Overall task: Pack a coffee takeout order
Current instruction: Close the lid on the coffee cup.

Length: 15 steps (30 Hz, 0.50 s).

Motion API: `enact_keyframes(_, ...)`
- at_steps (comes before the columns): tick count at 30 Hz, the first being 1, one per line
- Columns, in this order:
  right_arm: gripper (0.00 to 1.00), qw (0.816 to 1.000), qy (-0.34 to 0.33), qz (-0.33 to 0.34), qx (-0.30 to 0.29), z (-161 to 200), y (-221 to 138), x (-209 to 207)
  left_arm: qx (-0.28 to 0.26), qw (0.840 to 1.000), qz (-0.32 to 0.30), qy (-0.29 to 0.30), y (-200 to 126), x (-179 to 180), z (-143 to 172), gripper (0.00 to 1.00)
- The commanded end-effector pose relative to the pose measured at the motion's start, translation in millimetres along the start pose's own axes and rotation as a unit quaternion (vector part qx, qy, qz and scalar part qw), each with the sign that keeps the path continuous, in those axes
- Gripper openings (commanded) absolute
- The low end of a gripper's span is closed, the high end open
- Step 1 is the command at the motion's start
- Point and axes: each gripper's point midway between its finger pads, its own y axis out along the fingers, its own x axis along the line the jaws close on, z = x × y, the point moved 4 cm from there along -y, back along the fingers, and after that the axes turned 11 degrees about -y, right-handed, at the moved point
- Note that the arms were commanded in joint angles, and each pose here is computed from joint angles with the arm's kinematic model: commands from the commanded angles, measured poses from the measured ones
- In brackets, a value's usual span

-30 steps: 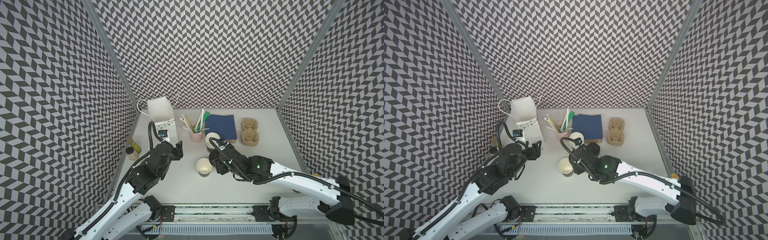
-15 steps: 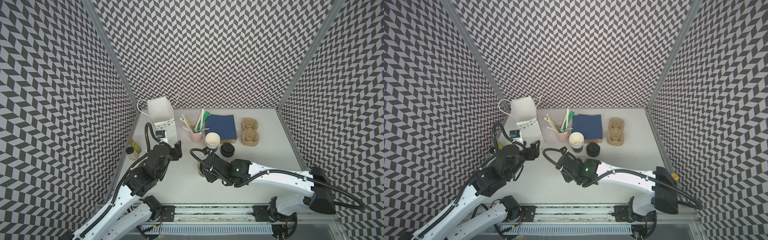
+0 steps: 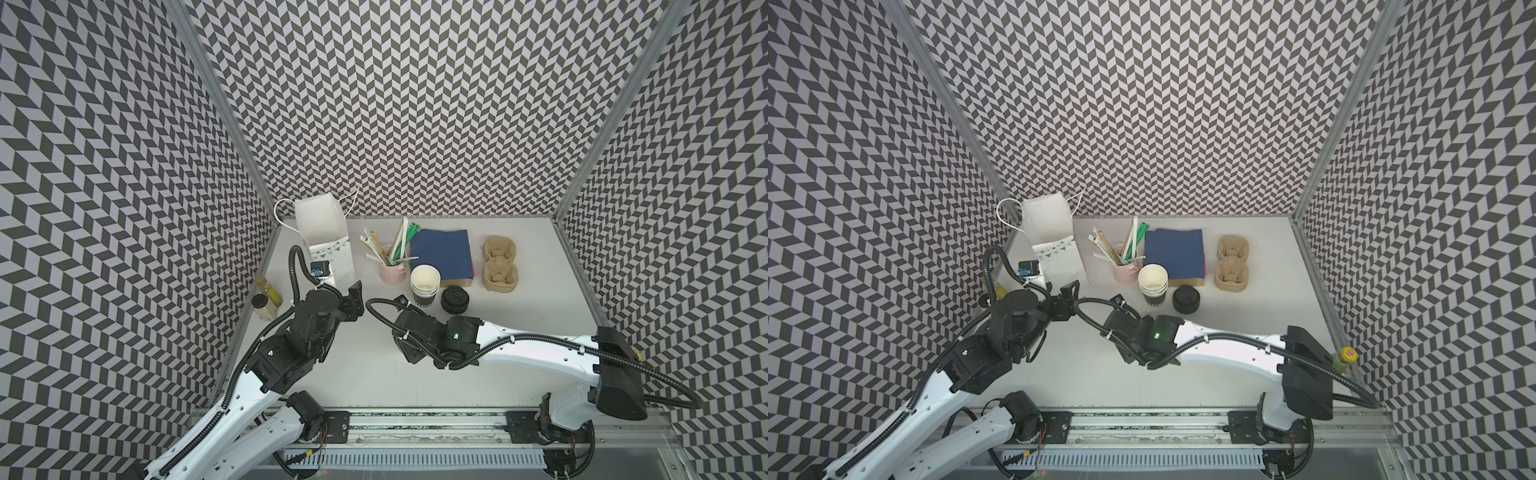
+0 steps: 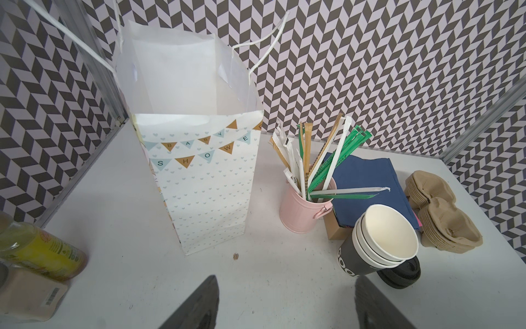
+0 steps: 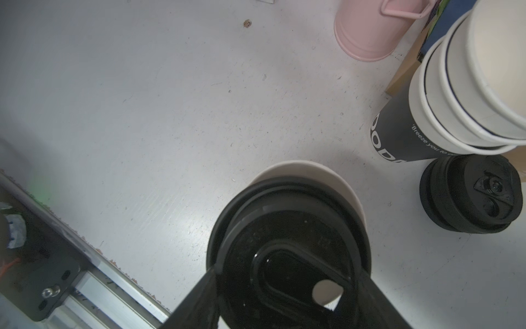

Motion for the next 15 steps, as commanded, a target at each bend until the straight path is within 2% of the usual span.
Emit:
enact_keyframes(1, 0.62, 1.0, 0.002, 0.006, -0.018, -15, 3, -1, -0.01, 1.0, -0.01, -0.006, -1, 5, -2, 0.76)
enact_keyframes(15, 0.62, 1.0, -0.004, 0.002, -0.007, -24, 5, -8, -0.012, 1.0, -0.009, -0.006, -2, 5, -2, 0.76)
